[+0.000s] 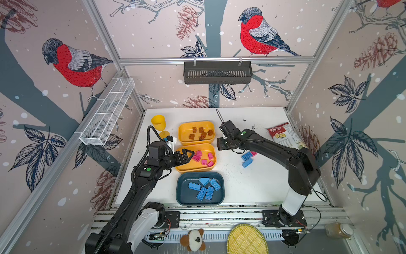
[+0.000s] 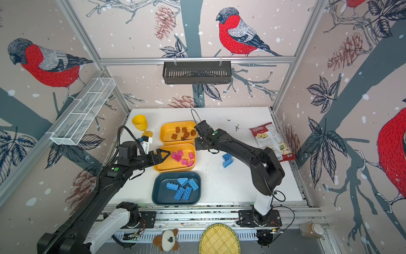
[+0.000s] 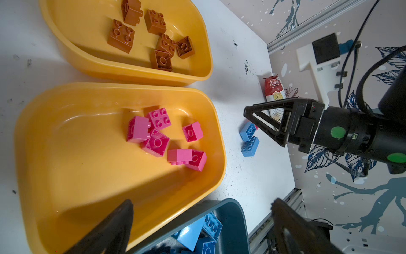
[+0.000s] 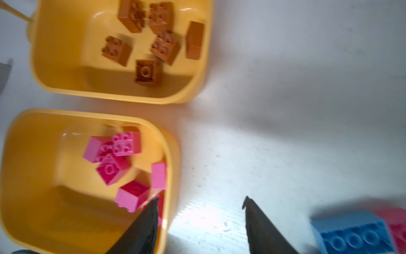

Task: Sort the legos into containers by color
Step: Place the lego in the container, then pick up the lego from the middle-right of the table.

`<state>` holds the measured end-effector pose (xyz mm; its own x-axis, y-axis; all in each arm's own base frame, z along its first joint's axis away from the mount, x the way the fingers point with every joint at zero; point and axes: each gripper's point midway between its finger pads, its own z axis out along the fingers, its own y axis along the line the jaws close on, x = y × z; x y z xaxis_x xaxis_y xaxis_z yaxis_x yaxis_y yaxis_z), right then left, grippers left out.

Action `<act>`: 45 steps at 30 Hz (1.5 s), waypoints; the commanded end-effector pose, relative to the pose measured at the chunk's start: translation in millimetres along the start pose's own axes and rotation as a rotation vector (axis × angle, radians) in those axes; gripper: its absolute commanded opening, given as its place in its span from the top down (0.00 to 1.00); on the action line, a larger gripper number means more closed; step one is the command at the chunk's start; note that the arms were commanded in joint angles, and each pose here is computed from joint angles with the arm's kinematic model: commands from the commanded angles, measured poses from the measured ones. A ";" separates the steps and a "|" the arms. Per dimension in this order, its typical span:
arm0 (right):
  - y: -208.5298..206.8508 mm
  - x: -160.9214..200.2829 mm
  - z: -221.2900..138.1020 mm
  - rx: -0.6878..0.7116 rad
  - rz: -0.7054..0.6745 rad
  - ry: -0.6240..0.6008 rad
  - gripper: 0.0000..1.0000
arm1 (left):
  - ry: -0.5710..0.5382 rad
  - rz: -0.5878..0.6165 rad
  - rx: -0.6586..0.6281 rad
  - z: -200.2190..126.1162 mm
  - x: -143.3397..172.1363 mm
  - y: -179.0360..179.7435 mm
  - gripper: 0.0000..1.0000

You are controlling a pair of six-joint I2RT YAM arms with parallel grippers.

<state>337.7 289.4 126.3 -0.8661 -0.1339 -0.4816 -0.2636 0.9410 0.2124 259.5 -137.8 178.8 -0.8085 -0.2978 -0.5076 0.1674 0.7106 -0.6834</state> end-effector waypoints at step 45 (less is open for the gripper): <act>-158.7 121.0 9.1 0.274 0.492 0.125 0.60 | 0.038 0.012 0.057 14.2 5.8 0.8 0.03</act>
<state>283.5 136.7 28.7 -0.8989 0.3503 -0.2631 0.3011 0.9302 0.2097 260.5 -145.0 162.6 -0.8359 -0.2720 -0.4768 0.1760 0.6899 -0.7022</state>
